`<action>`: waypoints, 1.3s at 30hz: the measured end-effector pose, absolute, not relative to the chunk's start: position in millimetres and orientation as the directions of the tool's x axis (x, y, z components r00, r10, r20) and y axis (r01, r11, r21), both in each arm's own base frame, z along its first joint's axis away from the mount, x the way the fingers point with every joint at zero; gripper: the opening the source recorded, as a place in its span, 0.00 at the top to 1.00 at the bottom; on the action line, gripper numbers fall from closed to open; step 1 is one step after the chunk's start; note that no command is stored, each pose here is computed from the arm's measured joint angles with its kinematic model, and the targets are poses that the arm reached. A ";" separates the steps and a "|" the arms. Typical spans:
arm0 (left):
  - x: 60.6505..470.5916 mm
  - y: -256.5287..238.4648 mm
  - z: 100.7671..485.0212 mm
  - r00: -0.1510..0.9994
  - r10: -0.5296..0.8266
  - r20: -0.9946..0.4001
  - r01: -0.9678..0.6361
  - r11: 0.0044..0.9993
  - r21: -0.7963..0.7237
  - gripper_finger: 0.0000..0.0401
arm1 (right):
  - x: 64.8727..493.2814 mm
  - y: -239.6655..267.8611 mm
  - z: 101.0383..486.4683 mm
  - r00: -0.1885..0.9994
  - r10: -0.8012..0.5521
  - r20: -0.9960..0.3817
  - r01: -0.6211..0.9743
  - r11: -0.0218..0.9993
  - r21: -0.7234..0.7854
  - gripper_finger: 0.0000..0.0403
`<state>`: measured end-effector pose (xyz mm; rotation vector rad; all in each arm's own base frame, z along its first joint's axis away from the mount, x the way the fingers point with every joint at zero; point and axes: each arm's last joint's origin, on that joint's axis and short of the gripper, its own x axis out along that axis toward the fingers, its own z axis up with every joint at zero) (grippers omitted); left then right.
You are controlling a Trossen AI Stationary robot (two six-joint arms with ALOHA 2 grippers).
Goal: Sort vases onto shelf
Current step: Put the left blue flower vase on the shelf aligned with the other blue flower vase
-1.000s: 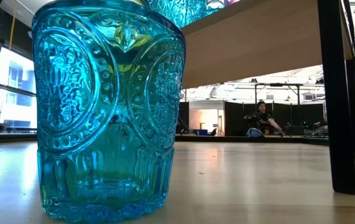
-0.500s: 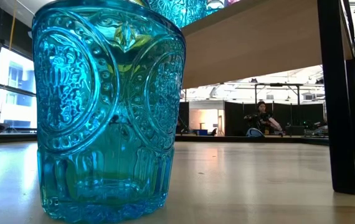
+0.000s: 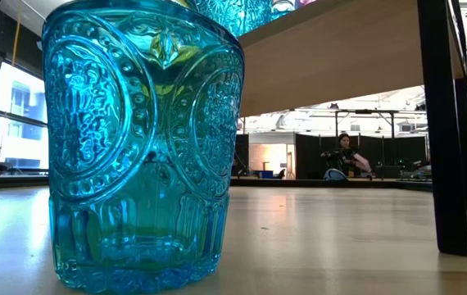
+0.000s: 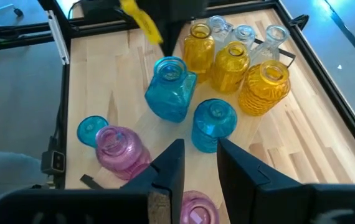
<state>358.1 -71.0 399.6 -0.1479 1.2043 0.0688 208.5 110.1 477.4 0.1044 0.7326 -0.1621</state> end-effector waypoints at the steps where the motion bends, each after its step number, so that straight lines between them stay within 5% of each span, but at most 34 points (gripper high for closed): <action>1: 360.7 -71.2 396.5 0.350 -0.024 -0.936 -0.133 0.988 -0.075 1.00 | 208.0 111.0 477.4 0.732 -0.107 -0.673 0.183 0.982 0.042 0.81; 39: 371.9 -68.0 391.6 0.380 -0.032 -0.924 -0.126 0.988 -0.086 1.00 | 200.5 124.1 478.3 0.753 -0.100 -0.650 0.190 0.979 0.069 0.81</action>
